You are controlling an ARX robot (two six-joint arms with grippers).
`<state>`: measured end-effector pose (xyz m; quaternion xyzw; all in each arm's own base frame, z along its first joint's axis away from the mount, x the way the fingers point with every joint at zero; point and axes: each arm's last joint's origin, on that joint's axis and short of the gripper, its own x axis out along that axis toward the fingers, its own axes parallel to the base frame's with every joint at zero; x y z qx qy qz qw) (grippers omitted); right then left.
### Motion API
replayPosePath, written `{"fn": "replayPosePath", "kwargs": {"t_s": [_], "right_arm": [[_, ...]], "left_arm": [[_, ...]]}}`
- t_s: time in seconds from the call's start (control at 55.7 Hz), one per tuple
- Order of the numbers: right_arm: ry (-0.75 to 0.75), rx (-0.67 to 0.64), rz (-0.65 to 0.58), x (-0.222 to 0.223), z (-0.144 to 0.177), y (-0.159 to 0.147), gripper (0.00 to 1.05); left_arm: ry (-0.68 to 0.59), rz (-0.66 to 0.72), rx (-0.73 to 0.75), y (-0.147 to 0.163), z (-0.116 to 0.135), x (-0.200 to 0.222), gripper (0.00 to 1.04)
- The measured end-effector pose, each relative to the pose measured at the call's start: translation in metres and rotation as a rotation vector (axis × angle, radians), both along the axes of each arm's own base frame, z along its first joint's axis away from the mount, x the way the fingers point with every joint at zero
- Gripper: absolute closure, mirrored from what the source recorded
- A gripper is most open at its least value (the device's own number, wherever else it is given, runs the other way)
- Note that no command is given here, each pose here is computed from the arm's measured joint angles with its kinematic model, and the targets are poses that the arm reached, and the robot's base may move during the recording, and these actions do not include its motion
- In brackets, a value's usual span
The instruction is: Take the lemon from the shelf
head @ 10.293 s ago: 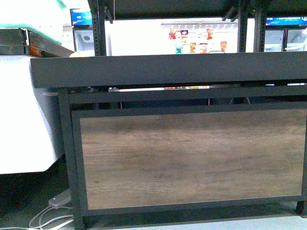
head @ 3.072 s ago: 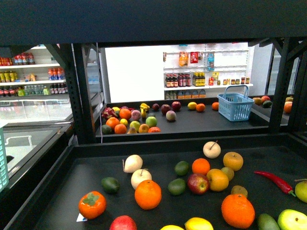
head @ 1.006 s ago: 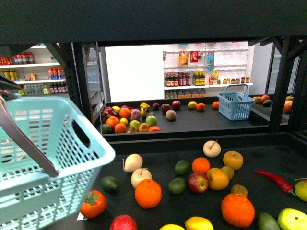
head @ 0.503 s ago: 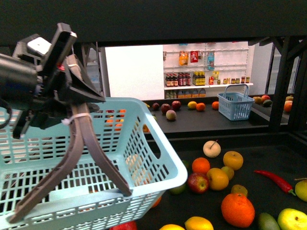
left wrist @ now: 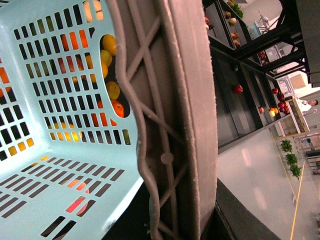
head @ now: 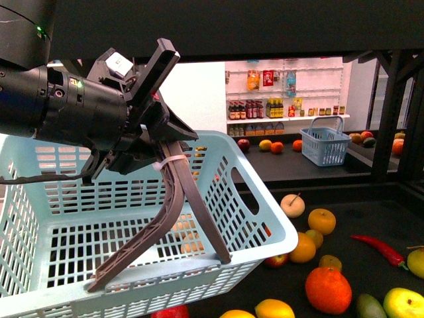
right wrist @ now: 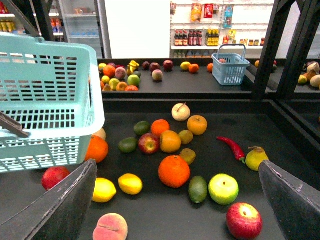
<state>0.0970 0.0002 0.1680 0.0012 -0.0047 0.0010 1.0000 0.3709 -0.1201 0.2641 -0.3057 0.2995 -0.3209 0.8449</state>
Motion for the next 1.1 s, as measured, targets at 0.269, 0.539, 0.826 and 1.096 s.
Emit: {"fn": "replayPosePath", "kwargs": {"t_s": [0.269,0.539,0.826,1.096], "right_arm": [[0.320,0.043,-0.034,0.012,-0.012,-0.004,0.07],[0.513,0.086,0.061,0.080,-0.011,-0.012,0.07],[0.677,-0.007,0.218,0.181,-0.080,-0.037,0.07],[0.722,-0.147,0.371,0.218,-0.145,-0.033,0.07]], "left_arm": [[-0.001,0.004,0.002,0.000,0.000,0.000,0.89],[0.001,0.003,0.000,0.000,0.000,0.000,0.89],[0.004,0.005,0.002,0.000,-0.001,0.001,0.89],[0.004,0.003,0.001,-0.001,-0.001,0.001,0.89]]}}
